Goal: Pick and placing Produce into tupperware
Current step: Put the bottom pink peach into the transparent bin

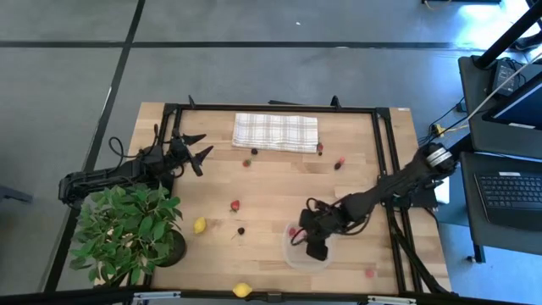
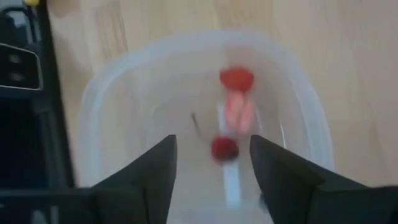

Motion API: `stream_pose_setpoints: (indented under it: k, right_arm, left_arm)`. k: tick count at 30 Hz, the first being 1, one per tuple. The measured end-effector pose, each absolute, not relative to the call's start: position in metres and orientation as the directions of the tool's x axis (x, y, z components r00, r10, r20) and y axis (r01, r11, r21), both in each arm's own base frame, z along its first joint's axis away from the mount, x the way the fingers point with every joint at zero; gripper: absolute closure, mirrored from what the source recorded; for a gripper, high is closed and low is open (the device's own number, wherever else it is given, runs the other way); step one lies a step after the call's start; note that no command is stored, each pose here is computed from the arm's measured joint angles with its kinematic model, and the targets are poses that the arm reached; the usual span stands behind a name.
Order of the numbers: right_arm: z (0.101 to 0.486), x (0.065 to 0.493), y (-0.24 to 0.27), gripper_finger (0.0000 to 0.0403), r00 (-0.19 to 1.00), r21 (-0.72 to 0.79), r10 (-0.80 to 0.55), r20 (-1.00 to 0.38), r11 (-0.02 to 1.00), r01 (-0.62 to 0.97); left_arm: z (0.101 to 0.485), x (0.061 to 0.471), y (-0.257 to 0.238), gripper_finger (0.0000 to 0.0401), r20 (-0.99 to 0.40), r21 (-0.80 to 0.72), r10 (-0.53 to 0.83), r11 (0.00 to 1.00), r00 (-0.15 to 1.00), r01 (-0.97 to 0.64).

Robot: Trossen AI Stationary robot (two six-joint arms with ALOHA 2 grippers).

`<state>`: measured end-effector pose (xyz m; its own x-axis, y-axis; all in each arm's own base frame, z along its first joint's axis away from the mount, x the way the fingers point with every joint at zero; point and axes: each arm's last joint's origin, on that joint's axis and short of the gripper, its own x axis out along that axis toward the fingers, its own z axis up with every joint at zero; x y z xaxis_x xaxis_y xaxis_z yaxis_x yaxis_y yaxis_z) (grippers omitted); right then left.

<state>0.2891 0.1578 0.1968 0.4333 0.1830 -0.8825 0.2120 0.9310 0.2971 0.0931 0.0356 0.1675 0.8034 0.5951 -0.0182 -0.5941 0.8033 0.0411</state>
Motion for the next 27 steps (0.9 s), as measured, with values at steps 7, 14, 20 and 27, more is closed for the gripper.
stream_pose_setpoints:
  k: [7,14,20,27]
  right_arm:
    - [0.221,0.238,0.175,0.0198,0.311,0.332,0.169,-0.935,0.724,0.605]
    - [0.218,0.201,0.206,0.0198,0.218,0.271,0.162,-0.962,0.516,0.813]
    - [0.211,0.173,0.234,0.0198,0.119,0.199,0.213,-0.97,0.41,0.89]
    - [0.197,0.148,0.257,0.0198,0.022,0.111,0.216,-0.976,0.411,0.905]
  left_arm:
    - [0.168,0.093,0.036,0.0164,-0.018,0.037,0.595,0.804,0.804,-0.594]
    - [0.168,0.093,0.036,0.0164,-0.018,0.036,0.595,0.803,0.803,-0.594]
    - [0.168,0.093,0.036,0.0164,-0.018,0.036,0.595,0.804,0.804,-0.594]
    - [0.168,0.093,0.036,0.0164,-0.018,0.036,0.595,0.803,0.803,-0.594]
